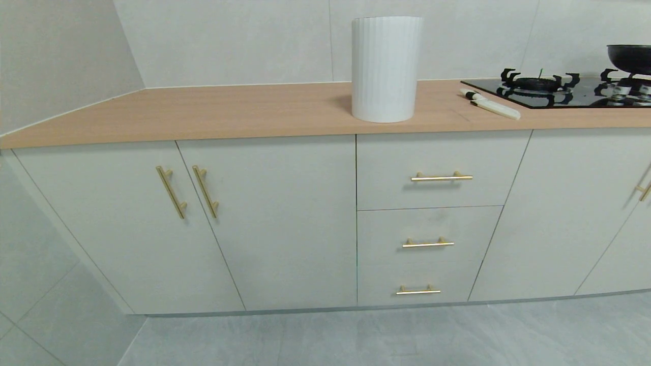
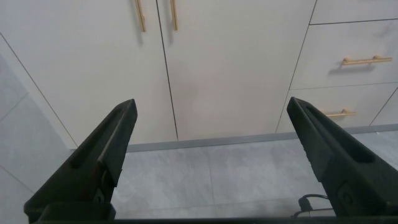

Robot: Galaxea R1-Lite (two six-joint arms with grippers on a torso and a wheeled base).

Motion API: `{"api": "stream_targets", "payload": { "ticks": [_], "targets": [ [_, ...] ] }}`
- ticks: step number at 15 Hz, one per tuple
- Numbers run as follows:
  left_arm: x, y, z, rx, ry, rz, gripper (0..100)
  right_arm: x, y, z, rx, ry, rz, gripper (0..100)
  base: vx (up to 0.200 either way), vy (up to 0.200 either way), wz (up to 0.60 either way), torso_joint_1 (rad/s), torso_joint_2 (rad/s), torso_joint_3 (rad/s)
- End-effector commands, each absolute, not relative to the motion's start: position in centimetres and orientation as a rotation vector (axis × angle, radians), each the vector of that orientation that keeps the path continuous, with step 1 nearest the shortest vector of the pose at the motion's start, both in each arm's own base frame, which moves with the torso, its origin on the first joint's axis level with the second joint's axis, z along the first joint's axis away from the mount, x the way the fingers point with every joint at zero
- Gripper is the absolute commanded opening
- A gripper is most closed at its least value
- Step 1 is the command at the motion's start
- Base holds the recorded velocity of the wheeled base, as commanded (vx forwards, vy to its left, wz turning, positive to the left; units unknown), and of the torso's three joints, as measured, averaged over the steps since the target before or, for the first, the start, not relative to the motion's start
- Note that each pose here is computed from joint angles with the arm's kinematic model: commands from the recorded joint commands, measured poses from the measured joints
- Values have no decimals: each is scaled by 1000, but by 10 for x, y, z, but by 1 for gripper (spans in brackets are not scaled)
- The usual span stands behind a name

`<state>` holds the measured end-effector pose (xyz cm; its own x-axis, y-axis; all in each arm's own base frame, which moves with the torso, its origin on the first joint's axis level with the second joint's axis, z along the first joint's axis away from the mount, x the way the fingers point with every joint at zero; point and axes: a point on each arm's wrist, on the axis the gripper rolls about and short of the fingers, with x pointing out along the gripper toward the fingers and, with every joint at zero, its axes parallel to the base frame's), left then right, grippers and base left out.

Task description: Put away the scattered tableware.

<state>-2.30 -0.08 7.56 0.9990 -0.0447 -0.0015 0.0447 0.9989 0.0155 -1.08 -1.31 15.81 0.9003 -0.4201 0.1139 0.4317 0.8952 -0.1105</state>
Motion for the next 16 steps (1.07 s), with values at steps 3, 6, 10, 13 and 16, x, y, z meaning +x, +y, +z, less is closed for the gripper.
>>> {"api": "stream_targets", "payload": {
  "ticks": [3,6,10,13,16],
  "targets": [
    [-23,-1,76,15,1,-44,100,-52,-10,143,-118,-256,-499,100,0,0,0,0,0,0],
    [-23,-1,76,15,1,-44,100,-38,-6,120,-91,-197,-300,100,0,0,0,0,0,0],
    [-23,-1,76,15,1,-44,100,-24,-2,87,-39,-92,-89,100,0,0,0,0,0,0],
    [-23,-1,76,15,1,-44,100,-23,0,82,0,-63,-17,100,0,0,0,0,0,0],
    [-23,-1,76,15,1,-44,100,-23,0,76,3,-2,-9,100,0,0,0,0,0,0]
  ]
}}
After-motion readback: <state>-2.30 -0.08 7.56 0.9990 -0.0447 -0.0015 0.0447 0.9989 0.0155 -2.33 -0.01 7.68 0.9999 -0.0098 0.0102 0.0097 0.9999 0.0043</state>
